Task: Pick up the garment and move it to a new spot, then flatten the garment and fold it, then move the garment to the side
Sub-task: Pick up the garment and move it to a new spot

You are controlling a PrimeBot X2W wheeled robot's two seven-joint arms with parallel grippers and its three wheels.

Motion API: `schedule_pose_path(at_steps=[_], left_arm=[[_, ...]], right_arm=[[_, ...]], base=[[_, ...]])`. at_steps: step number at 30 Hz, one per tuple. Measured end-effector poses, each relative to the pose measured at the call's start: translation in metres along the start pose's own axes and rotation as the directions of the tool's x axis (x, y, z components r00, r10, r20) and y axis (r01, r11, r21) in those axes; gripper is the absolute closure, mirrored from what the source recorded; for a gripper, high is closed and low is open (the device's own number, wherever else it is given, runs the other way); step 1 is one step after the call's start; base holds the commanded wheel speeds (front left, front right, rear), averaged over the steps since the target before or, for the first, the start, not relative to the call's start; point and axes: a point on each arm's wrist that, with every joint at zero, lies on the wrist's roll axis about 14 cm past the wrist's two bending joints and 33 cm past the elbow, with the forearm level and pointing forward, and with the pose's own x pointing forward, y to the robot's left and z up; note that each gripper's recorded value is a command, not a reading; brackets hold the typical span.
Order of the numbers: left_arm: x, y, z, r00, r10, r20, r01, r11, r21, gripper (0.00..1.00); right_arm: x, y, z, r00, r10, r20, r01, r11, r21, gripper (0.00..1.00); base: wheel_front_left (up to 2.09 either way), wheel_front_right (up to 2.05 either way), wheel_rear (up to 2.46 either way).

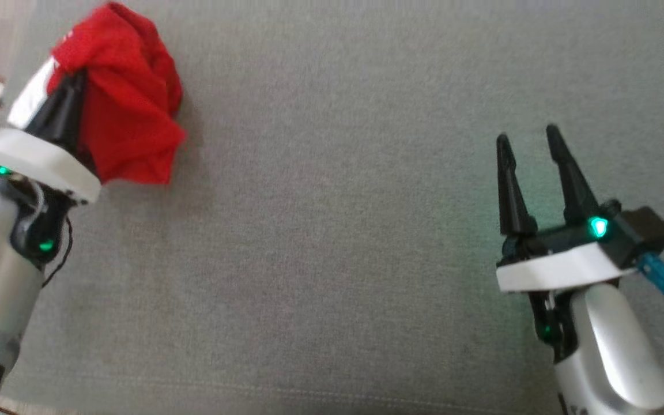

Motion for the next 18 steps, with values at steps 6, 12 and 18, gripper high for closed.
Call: schedule_pose_path(at_steps=[6,12,18], left_arm=[[-0.017,-0.019,0.041,0.987,-0.020,0.158,0.029,0.998,-0.053,1.00],[-0.038,-0.057,0.021,0.985,-0.082,0.154,0.095,0.993,-0.077,1.00],[-0.030,-0.126,0.034,0.946,-0.250,0.207,0.265,0.963,-0.051,1.00]], right_arm=[[-0.018,0.001,0.010,1.000,-0.017,0.012,0.017,1.000,0.012,0.00],[-0.028,0.003,0.025,0.999,-0.023,0.041,0.023,1.000,0.003,0.00],[-0.039,-0.009,0.035,0.996,-0.063,0.064,0.063,0.998,-0.005,0.00]], base=[[0.00,0.00,0.00],[0.00,0.00,0.00],[0.00,0.00,0.00]])
